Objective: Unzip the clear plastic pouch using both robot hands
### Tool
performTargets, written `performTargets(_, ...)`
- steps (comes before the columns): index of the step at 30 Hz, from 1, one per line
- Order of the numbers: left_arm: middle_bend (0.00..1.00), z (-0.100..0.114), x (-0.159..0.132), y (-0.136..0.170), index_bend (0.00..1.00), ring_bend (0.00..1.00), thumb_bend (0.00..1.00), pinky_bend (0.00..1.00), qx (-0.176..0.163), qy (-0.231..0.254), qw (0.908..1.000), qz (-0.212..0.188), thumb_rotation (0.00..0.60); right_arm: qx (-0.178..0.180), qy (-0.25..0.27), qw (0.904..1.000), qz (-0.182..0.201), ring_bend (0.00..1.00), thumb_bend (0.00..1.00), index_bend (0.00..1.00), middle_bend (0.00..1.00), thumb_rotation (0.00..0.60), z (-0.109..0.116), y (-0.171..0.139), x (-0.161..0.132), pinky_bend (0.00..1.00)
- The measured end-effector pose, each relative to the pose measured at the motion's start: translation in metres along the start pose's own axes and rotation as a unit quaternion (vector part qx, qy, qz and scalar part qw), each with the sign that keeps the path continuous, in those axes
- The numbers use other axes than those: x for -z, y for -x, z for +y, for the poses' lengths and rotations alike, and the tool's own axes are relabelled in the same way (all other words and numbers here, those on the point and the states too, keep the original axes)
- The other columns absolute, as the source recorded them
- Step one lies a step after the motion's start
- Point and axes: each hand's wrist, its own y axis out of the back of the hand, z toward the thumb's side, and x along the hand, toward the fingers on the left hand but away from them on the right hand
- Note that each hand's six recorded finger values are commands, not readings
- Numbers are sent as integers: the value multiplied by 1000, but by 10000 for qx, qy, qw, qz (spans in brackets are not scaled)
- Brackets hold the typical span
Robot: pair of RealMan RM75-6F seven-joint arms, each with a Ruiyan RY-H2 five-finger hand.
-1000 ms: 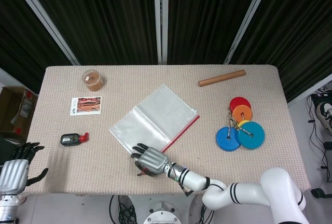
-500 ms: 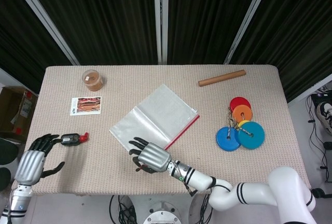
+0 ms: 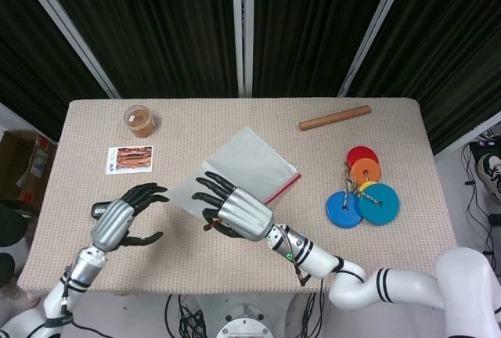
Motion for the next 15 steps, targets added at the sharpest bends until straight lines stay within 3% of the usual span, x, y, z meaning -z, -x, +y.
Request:
performTargets(7,170,-17,-19,-39,335,122,185,171,44,462,9987,-185,600,191,-28,9998,-63,0,517,768,200,600,12,7,3,24)
performTargets(15,170,-34,-34,-57,401,122,214,171,58,605,9979,-228,600,242,36,9996,-146,0,518,767,200,600,12,14,5,23)
